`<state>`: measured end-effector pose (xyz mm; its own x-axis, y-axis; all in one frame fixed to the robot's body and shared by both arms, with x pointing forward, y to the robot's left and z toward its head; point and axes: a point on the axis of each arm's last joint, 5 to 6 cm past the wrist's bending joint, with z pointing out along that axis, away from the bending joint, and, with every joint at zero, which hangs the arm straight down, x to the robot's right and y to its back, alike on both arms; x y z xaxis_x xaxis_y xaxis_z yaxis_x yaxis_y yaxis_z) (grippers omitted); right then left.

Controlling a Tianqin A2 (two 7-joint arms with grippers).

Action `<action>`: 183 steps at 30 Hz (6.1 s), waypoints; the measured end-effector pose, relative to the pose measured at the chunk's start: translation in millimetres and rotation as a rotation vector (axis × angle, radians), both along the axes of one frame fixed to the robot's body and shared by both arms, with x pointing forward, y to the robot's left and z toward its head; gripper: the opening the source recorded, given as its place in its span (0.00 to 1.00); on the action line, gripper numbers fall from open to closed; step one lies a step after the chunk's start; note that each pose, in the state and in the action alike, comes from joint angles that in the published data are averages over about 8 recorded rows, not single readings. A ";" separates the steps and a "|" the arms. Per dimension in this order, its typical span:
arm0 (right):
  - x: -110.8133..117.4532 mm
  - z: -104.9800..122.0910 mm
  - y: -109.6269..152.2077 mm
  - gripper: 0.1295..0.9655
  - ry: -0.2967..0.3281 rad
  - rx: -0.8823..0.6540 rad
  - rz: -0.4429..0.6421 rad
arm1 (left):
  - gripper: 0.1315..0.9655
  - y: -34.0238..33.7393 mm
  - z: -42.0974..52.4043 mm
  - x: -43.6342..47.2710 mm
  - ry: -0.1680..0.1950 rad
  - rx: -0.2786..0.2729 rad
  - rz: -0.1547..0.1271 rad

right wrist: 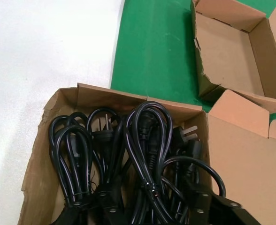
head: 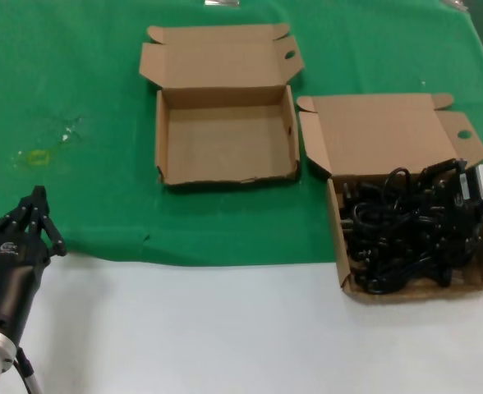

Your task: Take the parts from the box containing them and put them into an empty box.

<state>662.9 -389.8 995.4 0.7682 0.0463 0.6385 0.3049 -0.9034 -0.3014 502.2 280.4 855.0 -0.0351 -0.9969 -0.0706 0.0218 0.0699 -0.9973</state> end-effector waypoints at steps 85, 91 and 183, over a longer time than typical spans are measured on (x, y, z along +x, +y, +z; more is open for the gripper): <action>104.8 -2.6 232.4 0.10 -0.228 0.233 -0.010 | 0.01 0.0 0.0 0.0 0.000 0.000 0.000; 104.2 -9.0 236.1 0.10 -0.247 0.233 -0.034 | 0.01 0.0 0.0 0.0 0.000 0.000 0.000; 17.1 -131.9 237.5 1.00 -0.146 0.867 -0.413 | 0.65 0.0 0.0 0.0 0.000 0.000 0.000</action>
